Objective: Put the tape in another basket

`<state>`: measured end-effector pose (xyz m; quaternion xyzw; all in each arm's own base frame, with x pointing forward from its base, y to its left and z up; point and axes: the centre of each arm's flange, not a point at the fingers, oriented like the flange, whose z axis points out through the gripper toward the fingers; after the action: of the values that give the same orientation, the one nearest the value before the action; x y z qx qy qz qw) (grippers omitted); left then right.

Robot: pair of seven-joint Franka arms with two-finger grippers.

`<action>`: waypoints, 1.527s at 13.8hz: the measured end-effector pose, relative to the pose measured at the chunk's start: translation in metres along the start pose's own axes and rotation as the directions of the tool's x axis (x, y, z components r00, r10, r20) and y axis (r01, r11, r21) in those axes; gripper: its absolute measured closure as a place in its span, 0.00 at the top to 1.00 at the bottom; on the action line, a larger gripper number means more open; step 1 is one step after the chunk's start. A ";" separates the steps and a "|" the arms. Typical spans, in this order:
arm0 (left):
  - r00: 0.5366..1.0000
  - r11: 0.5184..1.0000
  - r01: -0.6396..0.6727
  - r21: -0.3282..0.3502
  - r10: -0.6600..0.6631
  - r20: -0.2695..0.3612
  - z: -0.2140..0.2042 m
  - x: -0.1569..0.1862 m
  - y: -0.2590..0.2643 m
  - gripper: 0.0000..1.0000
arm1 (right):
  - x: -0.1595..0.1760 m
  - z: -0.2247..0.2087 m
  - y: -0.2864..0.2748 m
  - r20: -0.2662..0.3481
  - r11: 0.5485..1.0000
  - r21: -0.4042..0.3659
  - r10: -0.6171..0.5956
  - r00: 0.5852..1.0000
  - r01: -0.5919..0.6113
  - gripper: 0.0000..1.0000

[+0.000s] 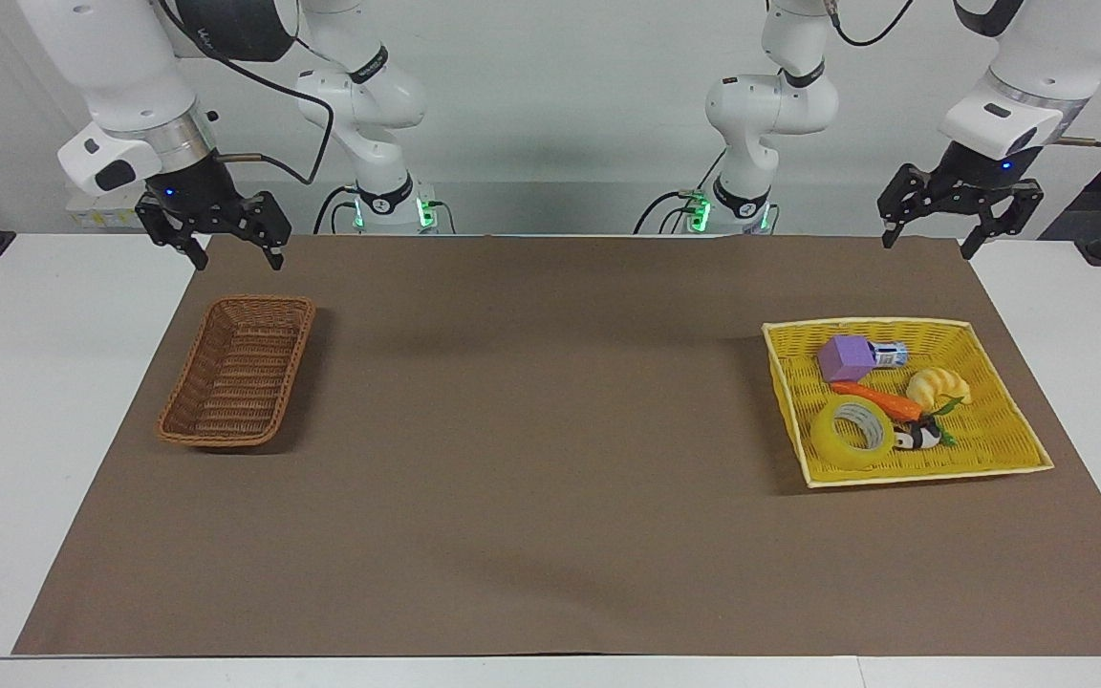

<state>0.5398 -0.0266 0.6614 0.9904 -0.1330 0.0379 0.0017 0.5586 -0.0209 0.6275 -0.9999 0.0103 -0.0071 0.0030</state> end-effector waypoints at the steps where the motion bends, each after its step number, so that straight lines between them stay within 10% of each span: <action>1: 1.000 1.000 -0.002 0.000 0.002 0.000 0.000 0.000 0.001 1.00 | -0.002 0.001 0.000 0.004 1.000 0.001 0.001 1.000 -0.001 1.00; 21: 1.000 1.000 -0.006 0.001 0.006 -0.004 0.006 0.002 0.003 1.00 | -0.009 0.002 -0.005 0.008 0.999 0.052 0.003 1.000 -0.004 1.00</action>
<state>0.5415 -0.0302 0.6557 0.9899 -0.1360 0.0399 0.0016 0.5492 -0.0161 0.6255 -0.9995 0.0117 -0.0033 0.0291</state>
